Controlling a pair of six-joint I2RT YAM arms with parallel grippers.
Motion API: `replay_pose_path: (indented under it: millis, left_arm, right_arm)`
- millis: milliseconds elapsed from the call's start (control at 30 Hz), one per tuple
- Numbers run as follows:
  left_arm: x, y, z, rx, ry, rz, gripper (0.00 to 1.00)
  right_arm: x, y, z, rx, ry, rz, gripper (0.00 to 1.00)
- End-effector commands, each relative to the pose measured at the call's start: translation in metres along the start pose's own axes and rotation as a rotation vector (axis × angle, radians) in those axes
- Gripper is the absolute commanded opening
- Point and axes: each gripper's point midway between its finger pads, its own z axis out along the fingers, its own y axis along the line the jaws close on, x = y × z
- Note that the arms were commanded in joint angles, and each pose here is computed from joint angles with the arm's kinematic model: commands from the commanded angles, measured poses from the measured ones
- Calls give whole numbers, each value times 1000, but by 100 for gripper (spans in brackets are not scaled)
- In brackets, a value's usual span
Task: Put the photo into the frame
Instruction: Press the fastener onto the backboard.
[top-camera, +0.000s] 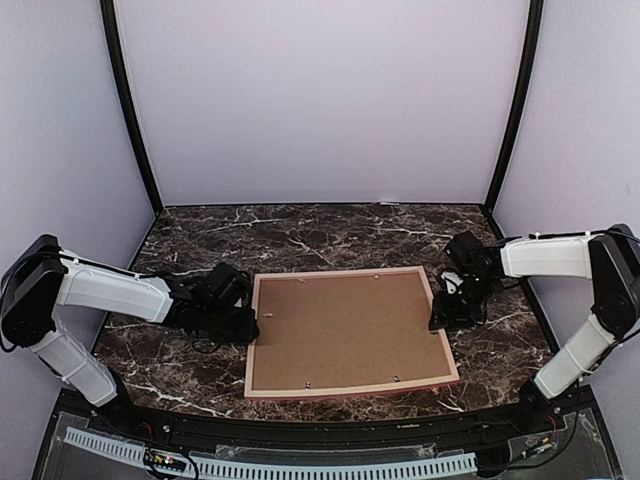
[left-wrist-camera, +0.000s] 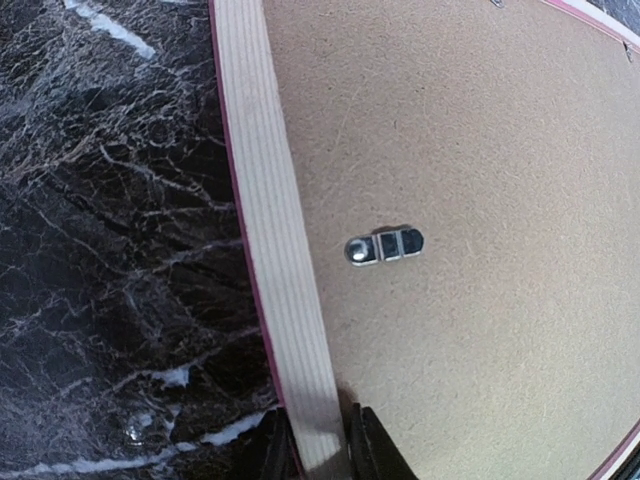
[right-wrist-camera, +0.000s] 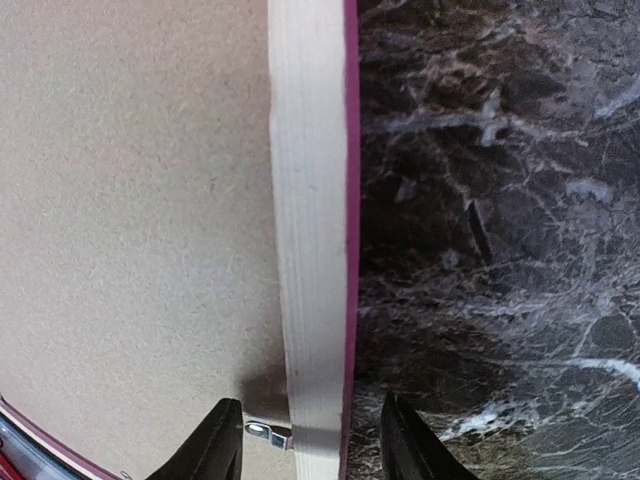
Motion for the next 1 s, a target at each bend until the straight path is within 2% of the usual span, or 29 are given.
replay_pose_path:
  millis: [0, 233, 400, 533, 733, 867, 967]
  left_arm:
    - [17, 7, 1, -27, 60, 43, 24]
    - [13, 2, 0, -16, 58, 51, 28]
    - [6, -4, -5, 0, 43, 64, 47]
    - [-3, -4, -5, -23, 22, 88, 60]
    - [-14, 0, 3, -70, 32, 108, 65]
    - [-30, 0, 3, -44, 19, 89, 68]
    - [-44, 3, 2, -19, 7, 52, 76]
  right_arm:
    - [-24, 0, -3, -9, -74, 25, 47]
    - [-33, -3, 9, -5, -71, 32, 40]
    - [-35, -6, 13, 6, -75, 36, 25]
    - [-34, -7, 13, 7, -80, 39, 19]
    - [-31, -8, 12, 3, -84, 44, 16]
    - [-30, -6, 12, -8, -85, 46, 15]
    - [-31, -7, 13, 0, -85, 44, 14]
